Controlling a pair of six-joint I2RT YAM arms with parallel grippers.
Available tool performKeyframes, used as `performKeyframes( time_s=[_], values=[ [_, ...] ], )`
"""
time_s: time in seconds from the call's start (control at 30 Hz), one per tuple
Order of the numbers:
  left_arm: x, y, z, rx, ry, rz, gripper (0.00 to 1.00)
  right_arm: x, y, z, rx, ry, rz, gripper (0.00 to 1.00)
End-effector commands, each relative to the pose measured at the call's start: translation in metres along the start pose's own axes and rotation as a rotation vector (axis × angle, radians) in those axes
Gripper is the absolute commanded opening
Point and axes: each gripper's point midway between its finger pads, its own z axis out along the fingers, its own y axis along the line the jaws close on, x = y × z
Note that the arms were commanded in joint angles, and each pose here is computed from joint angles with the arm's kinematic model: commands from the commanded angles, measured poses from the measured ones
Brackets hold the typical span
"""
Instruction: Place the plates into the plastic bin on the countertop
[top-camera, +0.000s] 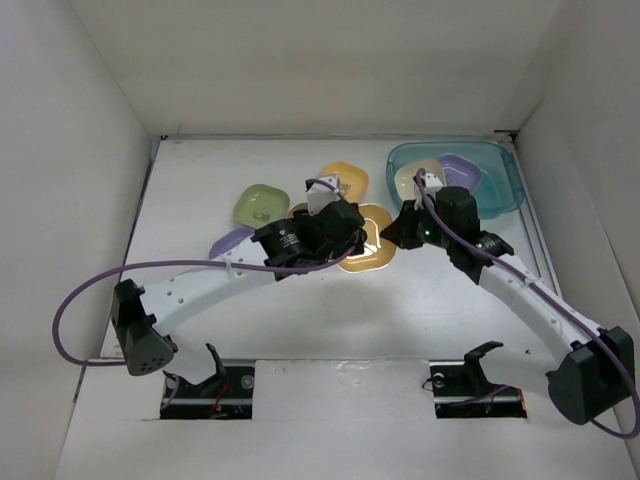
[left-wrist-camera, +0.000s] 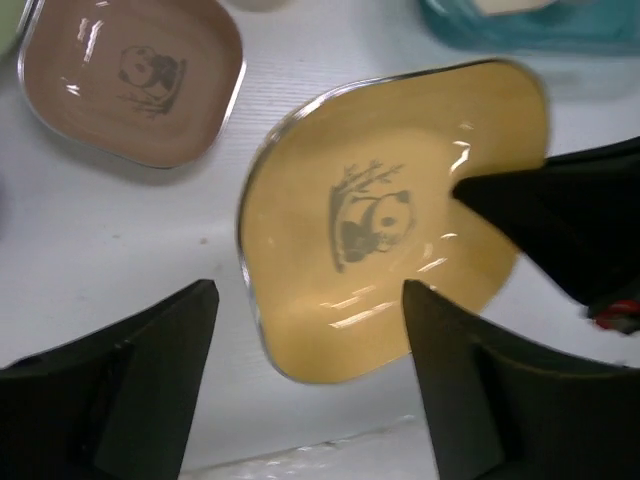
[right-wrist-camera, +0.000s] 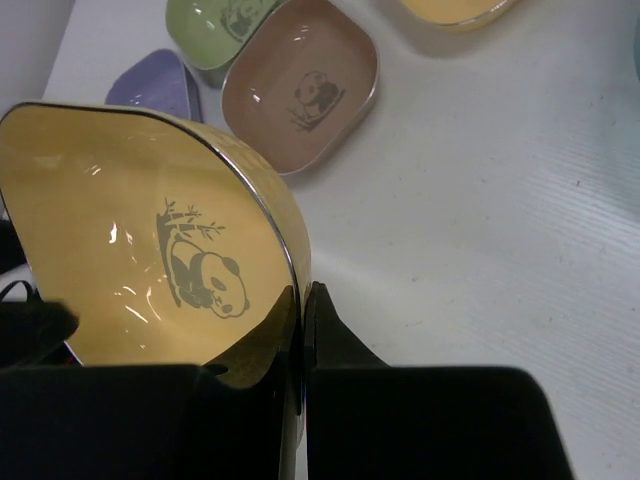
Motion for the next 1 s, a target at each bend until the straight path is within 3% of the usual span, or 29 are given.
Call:
performKeyframes(
  time_s=[0.0,0.03,0.27,0.57,0.73,0.97],
  values=[
    [-0.053,-0.026,-0.024,0.077,-0.146,-0.087,0.77,-0.035,-0.018,-0.003,0.096,-0.086,0.002,0.0],
    [-0.055,-0.022,-0.026,0.058,-0.151,-0.093,0.99,-0.048,-0.027,-0.001,0.138,-0.104,0.011,0.0],
    [-0.065,0.023,-0.038,0.015,-0.202,-0.154,1.0,-0.108,-0.1,0.003,0.378,-0.173,0.08,0.0],
    [-0.06,0.064,-0.061,-0.013,-0.235,-0.166,1.0,-0.125,-0.199,0.022,0.574,-0.136,0.125,0.0],
    [-0.054,0.072,-0.063,-0.018,-0.231,-0.161,1.0,-0.118,-0.235,0.038,0.608,-0.072,0.167,0.0],
    [-0.046,0.086,-0.063,-0.05,-0.231,-0.148,1.0,-0.131,-0.263,0.044,0.621,-0.089,0.19,0.0]
  ],
)
